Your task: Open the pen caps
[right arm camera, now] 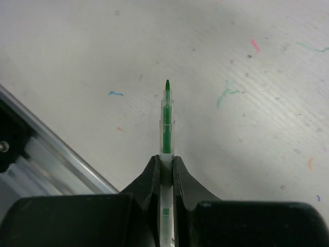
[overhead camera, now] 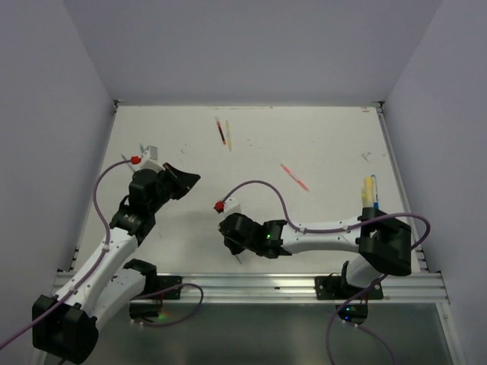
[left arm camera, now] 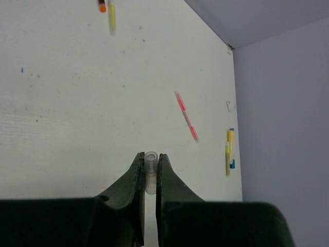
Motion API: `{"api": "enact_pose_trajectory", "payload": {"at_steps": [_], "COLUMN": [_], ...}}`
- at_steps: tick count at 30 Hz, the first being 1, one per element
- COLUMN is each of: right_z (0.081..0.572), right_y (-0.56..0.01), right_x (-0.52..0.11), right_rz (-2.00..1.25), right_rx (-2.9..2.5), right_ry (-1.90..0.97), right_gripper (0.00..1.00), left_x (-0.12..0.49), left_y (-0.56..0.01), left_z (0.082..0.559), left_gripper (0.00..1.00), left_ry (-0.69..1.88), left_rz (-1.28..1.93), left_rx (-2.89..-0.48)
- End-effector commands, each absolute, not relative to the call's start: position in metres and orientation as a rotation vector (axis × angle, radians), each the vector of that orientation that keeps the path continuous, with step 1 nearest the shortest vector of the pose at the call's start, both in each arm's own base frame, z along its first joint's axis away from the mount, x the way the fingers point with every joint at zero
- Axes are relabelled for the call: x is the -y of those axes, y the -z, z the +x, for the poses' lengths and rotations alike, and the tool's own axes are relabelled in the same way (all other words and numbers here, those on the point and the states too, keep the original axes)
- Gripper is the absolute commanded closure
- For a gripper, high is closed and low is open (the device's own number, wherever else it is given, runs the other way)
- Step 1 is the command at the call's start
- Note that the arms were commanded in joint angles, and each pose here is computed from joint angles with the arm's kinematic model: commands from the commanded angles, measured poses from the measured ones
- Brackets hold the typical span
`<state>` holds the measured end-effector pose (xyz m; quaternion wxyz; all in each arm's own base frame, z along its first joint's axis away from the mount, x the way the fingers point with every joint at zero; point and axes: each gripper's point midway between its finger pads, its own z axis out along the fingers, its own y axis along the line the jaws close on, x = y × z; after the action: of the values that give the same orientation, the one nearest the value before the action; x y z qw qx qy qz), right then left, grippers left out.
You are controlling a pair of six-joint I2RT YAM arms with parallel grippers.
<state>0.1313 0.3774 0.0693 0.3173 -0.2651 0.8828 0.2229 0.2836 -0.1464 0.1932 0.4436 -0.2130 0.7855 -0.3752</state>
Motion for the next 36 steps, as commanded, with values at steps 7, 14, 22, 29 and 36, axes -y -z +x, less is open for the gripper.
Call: {"api": "enact_pose_trajectory", "payload": {"at_steps": [7, 14, 22, 29, 36], "right_z": [0.238, 0.277, 0.290, 0.298, 0.298], "right_y": [-0.097, -0.099, -0.073, -0.037, -0.021], "right_x": [-0.325, -0.311, -0.320, -0.326, -0.308], "right_rz": [-0.345, -0.255, -0.288, -0.219, -0.212], "right_rx": [-2.387, -2.523, -2.525, -2.588, -2.584], "right_ry": [-0.391, -0.365, -0.430, -0.375, -0.270], "right_gripper": [1.00, 1.00, 1.00, 1.00, 1.00], "left_x": [0.166, 0.201, 0.212, 0.224, 0.202], "left_y": [-0.164, -0.112, -0.090, -0.065, -0.025], "left_z": [0.297, 0.284, 0.283, 0.274, 0.273], "left_gripper": [1.00, 1.00, 1.00, 1.00, 1.00], "left_ry": [0.895, 0.937, 0.852, 0.817, 0.614], "left_rz": [-0.211, -0.053, -0.041, -0.033, -0.139], "left_rx": [-2.027, -2.363, -2.400, -2.472, -2.580]}}
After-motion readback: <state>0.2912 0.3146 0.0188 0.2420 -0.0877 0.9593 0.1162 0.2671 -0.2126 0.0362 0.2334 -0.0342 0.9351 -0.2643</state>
